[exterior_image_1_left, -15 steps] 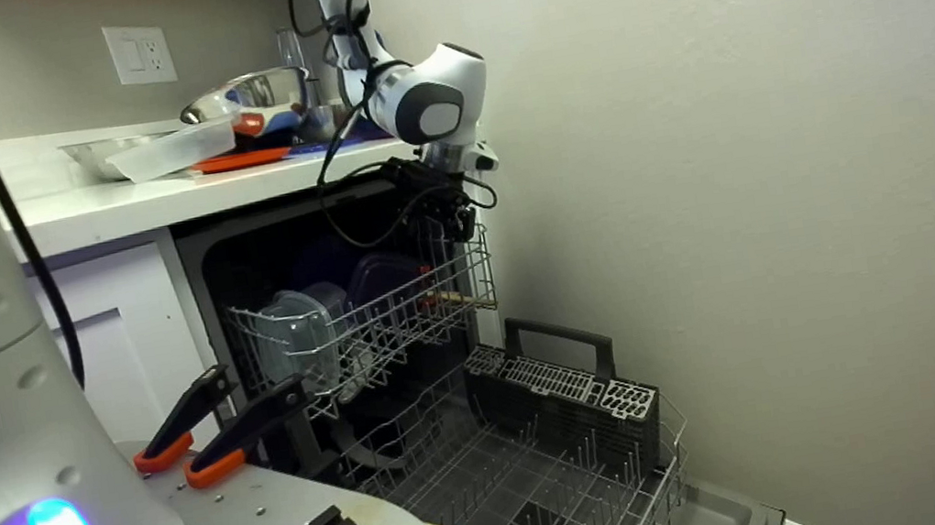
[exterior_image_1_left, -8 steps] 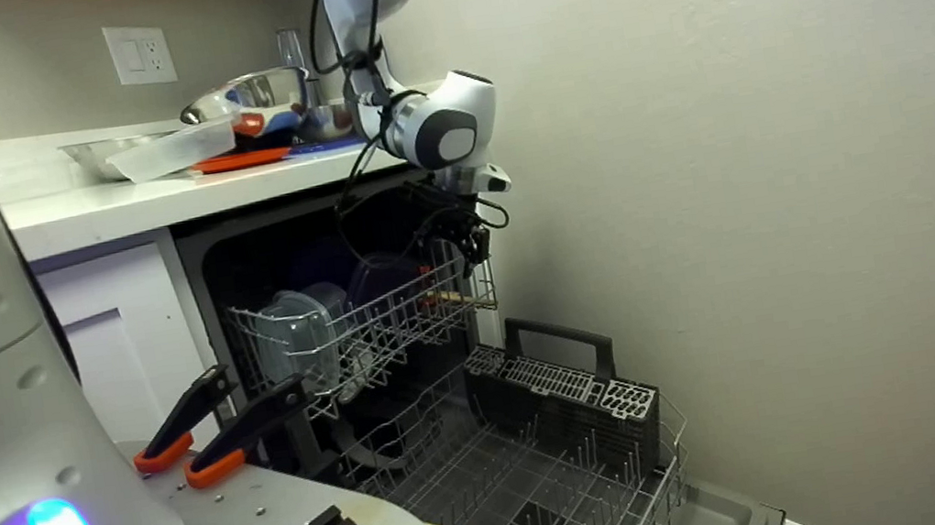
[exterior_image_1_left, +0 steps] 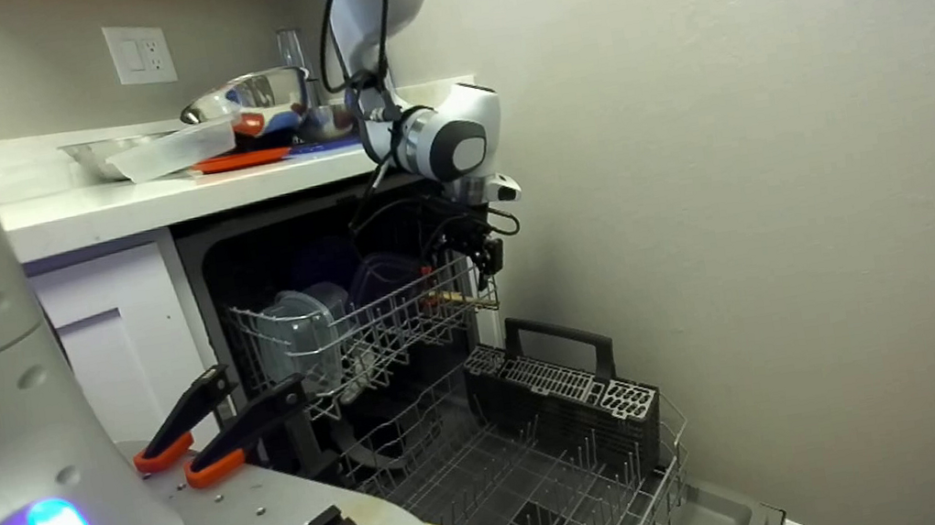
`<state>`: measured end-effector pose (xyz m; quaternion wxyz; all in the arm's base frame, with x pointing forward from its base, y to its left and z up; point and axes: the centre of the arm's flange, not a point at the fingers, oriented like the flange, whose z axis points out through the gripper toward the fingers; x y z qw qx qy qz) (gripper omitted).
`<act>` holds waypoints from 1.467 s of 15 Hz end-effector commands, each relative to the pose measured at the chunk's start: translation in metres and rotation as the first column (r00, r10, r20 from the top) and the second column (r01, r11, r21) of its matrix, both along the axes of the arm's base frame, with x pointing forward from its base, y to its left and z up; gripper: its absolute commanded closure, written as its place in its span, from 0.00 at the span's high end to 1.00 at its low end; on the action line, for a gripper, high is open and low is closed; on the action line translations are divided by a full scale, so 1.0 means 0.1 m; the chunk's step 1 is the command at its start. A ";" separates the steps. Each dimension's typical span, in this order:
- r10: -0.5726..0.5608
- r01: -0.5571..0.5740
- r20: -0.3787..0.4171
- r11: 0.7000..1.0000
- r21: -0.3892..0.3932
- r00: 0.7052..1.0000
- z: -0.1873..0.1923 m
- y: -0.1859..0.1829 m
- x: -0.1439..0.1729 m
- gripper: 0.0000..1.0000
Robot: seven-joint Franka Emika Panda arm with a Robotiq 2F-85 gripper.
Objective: Pull the dish rack out of the dishwasher
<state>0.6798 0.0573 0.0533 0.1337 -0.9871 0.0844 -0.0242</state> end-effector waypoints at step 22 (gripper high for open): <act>-0.203 0.169 -0.079 0.934 -0.315 0.976 -0.03 -1.59 -0.53 1.00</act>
